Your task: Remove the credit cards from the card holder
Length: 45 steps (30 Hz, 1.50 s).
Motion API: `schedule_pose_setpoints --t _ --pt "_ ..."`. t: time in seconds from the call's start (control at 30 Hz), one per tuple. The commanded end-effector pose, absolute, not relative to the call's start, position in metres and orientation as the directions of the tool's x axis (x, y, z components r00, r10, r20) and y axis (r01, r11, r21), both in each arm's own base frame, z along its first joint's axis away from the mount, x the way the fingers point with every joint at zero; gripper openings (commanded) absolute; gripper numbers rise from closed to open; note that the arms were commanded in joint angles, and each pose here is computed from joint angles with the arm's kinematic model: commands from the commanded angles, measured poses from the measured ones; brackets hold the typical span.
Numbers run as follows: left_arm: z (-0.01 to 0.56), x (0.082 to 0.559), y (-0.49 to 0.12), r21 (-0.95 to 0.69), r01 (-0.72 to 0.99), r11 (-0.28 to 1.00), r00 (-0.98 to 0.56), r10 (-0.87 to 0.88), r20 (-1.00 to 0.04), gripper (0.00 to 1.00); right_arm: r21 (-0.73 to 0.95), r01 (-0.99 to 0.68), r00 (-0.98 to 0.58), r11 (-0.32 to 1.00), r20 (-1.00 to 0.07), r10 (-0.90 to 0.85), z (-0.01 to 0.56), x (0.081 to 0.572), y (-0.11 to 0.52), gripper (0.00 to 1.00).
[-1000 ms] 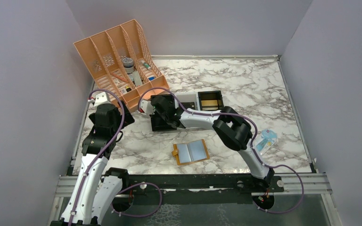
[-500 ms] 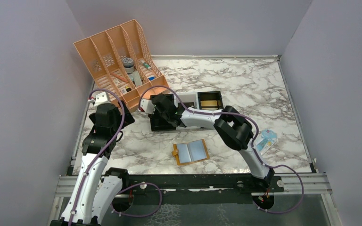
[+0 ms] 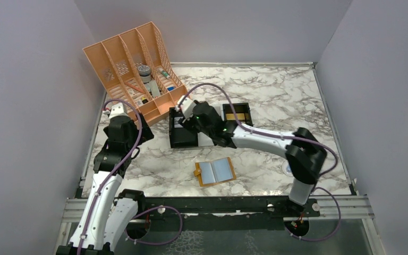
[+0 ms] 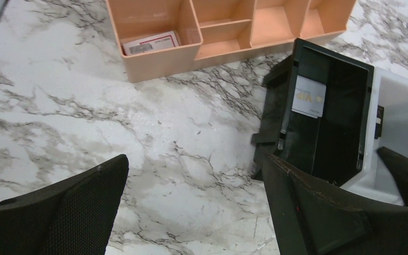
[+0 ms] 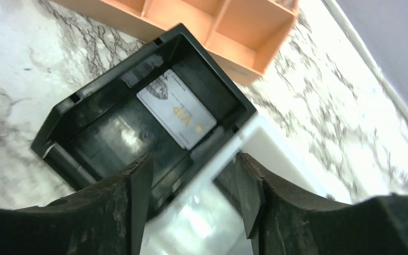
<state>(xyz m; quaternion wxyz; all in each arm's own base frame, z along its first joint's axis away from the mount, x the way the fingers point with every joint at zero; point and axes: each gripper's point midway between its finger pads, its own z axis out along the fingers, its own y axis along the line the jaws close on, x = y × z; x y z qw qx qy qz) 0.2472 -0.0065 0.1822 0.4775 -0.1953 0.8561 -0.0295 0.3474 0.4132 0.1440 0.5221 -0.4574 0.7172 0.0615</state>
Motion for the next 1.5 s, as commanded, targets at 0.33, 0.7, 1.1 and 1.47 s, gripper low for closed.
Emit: schedule_pose_setpoints --t 0.33,0.7,1.1,1.47 --pt "0.167 0.255 -0.076 -0.408 0.02 0.913 -0.611 -0.312 -0.728 0.99 0.271 -0.429 -0.575 0.862 -0.818 -0.029 0.125 0.233 0.284 0.73" --pt "0.139 0.226 -0.131 -0.689 0.041 0.724 -0.676 -0.488 -0.553 0.91 0.38 -0.512 -0.628 0.77 -0.777 -0.034 0.114 0.183 0.264 0.79" --pt "0.085 0.198 -0.164 -0.641 -0.007 0.767 -0.693 -0.466 -0.55 0.85 0.406 -0.52 -0.655 0.752 -0.754 -0.045 0.102 0.167 0.256 0.75" --pt "0.059 0.175 -0.204 -0.681 0.117 0.723 -0.776 -0.362 -0.517 0.83 0.454 -0.416 -0.746 0.788 -0.666 -0.01 0.083 0.168 0.264 0.66"
